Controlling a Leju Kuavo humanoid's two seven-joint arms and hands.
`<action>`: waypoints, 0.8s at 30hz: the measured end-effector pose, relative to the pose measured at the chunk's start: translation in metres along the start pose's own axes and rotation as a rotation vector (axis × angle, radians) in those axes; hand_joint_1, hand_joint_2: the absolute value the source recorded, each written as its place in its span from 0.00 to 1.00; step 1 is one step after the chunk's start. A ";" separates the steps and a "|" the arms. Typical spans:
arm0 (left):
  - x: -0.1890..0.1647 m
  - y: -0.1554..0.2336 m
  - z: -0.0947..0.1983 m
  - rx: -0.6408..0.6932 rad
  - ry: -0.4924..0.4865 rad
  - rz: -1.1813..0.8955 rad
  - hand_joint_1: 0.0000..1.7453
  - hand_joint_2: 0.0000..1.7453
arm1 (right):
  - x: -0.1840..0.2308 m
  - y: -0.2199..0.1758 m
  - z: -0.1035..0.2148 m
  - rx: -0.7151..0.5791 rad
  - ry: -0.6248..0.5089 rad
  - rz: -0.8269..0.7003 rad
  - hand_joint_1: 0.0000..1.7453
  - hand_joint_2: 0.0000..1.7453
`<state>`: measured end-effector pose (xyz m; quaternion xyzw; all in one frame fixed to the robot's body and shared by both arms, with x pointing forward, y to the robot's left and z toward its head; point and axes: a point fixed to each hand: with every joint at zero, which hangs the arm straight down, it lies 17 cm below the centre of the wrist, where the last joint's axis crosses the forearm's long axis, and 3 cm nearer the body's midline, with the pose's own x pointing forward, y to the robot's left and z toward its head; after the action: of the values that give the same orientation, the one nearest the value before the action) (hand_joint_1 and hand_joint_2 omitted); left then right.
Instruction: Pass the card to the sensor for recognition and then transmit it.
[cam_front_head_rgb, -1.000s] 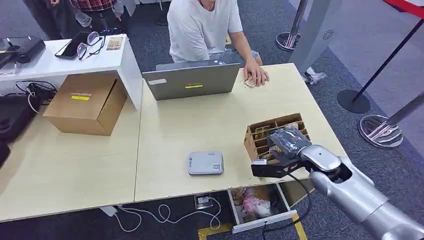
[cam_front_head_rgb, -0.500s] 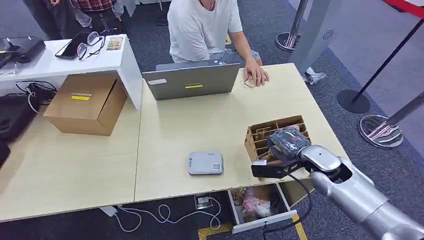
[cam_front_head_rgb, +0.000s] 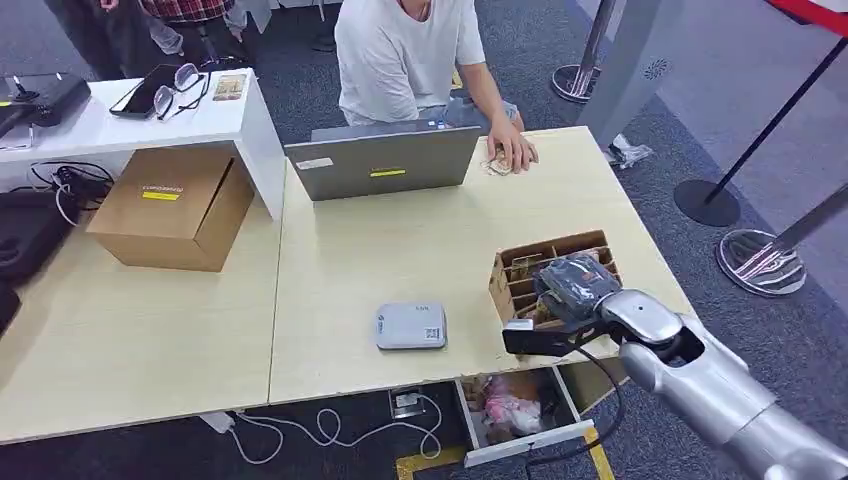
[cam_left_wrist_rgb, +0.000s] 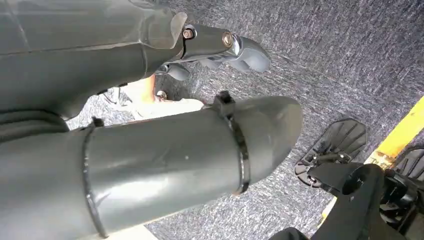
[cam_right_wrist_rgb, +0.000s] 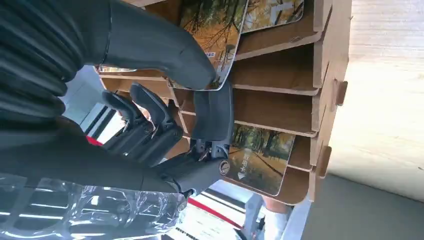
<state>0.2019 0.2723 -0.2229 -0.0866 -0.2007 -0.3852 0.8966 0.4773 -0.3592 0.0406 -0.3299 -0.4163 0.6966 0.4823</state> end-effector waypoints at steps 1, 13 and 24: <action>0.000 0.000 0.000 0.000 0.000 -0.001 0.00 0.00 | 0.000 -0.001 0.000 -0.003 -0.001 0.000 1.00 1.00; 0.001 0.001 0.000 0.007 -0.008 -0.003 0.00 0.00 | 0.013 -0.044 -0.003 -0.100 -0.041 0.016 1.00 1.00; 0.000 -0.002 0.000 -0.008 -0.006 -0.012 0.00 0.00 | 0.011 -0.084 -0.001 -0.185 -0.054 0.022 1.00 1.00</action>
<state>0.2005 0.2705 -0.2227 -0.0903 -0.2023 -0.3912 0.8932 0.5084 -0.3331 0.1153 -0.3586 -0.4882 0.6691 0.4305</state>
